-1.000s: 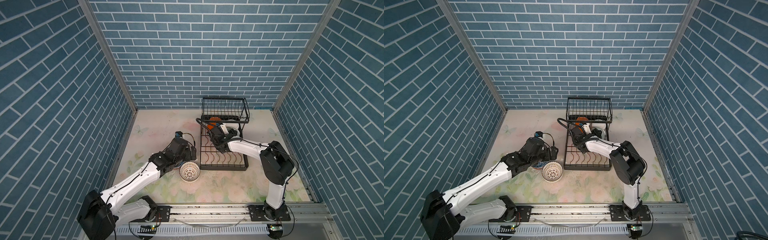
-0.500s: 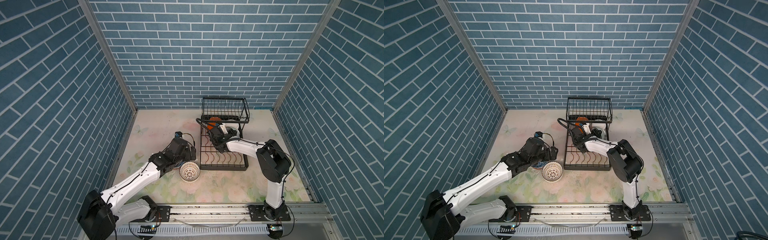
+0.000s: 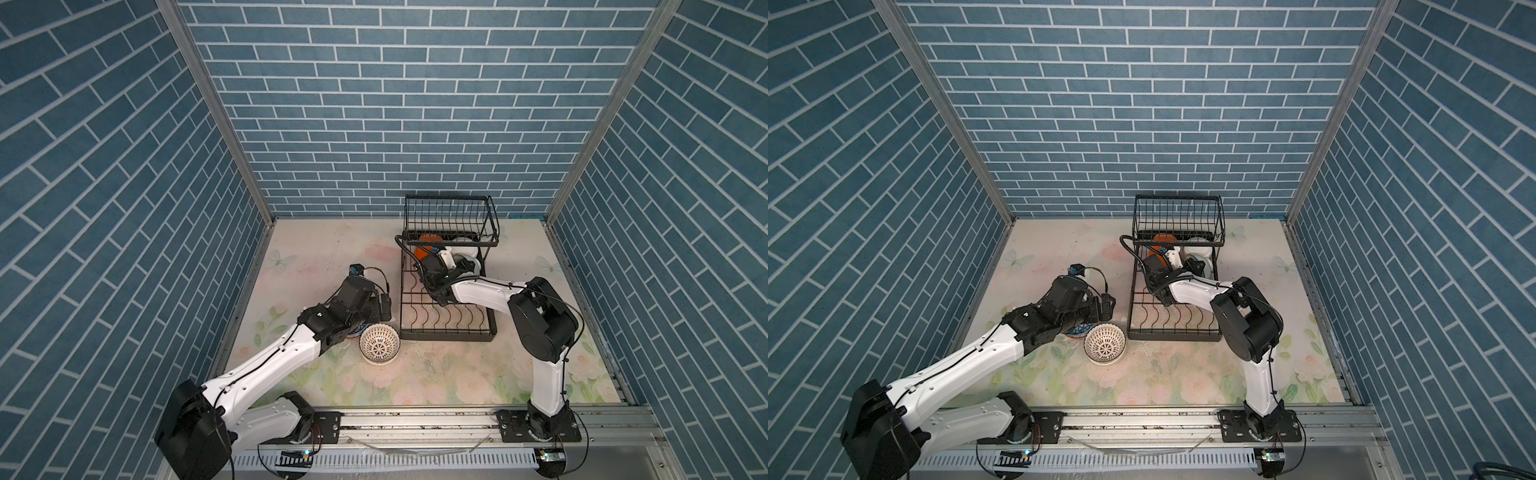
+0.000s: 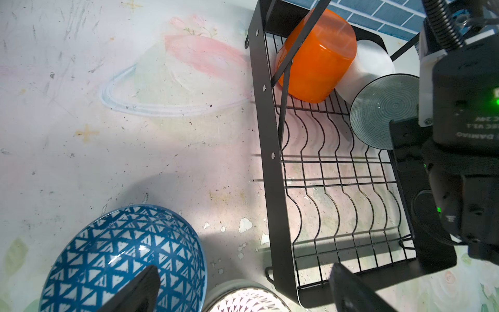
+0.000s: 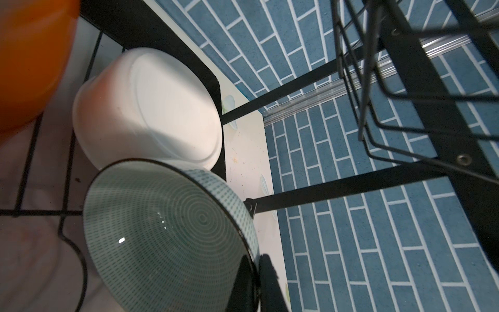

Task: Load bowls into a dish rack
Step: Place the bowl in the dish rack.

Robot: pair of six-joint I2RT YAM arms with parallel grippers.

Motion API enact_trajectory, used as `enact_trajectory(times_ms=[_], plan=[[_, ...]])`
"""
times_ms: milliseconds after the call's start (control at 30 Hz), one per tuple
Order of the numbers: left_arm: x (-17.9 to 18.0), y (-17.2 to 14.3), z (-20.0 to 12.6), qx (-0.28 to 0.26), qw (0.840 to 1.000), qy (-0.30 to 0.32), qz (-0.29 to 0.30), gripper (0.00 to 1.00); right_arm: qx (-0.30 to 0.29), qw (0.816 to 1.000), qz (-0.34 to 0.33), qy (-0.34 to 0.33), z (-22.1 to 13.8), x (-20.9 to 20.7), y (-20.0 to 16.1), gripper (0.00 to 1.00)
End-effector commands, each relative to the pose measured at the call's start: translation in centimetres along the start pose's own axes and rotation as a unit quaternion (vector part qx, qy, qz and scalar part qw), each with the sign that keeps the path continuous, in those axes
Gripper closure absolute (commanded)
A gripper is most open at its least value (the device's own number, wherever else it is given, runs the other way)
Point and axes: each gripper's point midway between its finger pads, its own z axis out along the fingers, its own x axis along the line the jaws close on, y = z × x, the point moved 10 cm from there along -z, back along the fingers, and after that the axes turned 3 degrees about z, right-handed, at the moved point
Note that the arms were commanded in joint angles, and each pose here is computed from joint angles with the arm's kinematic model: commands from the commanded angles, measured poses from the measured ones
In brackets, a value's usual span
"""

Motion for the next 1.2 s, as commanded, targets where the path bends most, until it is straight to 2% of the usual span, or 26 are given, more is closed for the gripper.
enact_trajectory(times_ms=[0,467,1167], plan=[[0.4,-0.2,-0.2,-0.001,1.0,0.003,-0.001,0.0,-0.002,1.0,0.005,-0.026,0.1,0.1,0.5,1.0],[0.7,-0.4,-0.4,-0.003,1.0,0.005,-0.003,0.0,-0.007,0.999,-0.028,-0.014,-1.9,2.5,-0.1,1.0],[0.8,-0.3,-0.6,-0.006,1.0,0.007,-0.006,0.0,-0.006,1.0,-0.014,0.003,-3.8,1.9,1.2,0.98]])
